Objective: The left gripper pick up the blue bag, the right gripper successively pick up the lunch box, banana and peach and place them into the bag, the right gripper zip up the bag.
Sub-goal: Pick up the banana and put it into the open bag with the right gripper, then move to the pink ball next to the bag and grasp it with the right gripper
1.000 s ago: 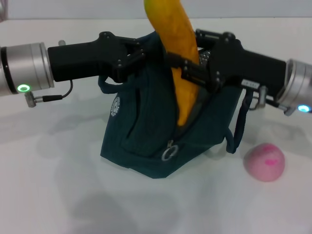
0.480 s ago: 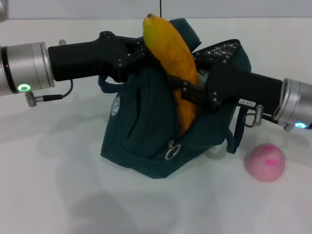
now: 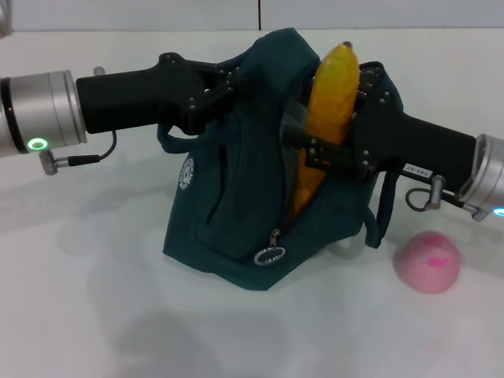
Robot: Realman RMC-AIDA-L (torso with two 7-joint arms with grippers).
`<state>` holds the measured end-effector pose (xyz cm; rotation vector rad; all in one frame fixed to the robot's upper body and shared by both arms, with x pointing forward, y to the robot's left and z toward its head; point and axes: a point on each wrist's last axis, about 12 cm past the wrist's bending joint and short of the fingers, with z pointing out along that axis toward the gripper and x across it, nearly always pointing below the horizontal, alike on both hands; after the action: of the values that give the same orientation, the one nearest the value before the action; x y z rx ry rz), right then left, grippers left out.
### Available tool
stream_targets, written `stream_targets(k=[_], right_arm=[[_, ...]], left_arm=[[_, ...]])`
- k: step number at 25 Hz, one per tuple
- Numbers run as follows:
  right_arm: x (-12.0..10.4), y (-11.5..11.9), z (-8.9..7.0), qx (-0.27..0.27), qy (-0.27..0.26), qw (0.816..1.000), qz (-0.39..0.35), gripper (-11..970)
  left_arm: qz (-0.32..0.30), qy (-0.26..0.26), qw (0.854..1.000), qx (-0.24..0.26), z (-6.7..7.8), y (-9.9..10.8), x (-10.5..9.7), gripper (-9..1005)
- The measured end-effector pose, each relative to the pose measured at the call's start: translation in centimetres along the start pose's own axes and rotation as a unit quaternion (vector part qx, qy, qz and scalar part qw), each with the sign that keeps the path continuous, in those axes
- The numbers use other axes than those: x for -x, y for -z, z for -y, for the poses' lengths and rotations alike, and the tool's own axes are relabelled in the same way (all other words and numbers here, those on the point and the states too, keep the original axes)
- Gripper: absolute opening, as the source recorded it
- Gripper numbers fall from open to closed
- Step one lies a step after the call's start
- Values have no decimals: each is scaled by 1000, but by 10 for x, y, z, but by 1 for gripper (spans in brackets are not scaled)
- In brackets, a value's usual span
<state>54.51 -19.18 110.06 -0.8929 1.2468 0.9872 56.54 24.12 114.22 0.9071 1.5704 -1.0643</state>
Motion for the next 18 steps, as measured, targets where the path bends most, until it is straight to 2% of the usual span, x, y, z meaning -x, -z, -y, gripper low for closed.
stream_targets(k=[1, 12, 18], right_arm=[[0, 1, 0, 0, 1, 1000, 1, 681], [8, 17, 4, -42, -3, 998, 36, 667], [10, 25, 9, -49, -33, 998, 30, 659]], left_arm=[[0, 0, 1000, 0, 0, 0, 0, 37], [-1, 1, 1000, 3, -1, 3, -1, 37], [-1, 0, 1000, 3, -1, 3, 0, 37]])
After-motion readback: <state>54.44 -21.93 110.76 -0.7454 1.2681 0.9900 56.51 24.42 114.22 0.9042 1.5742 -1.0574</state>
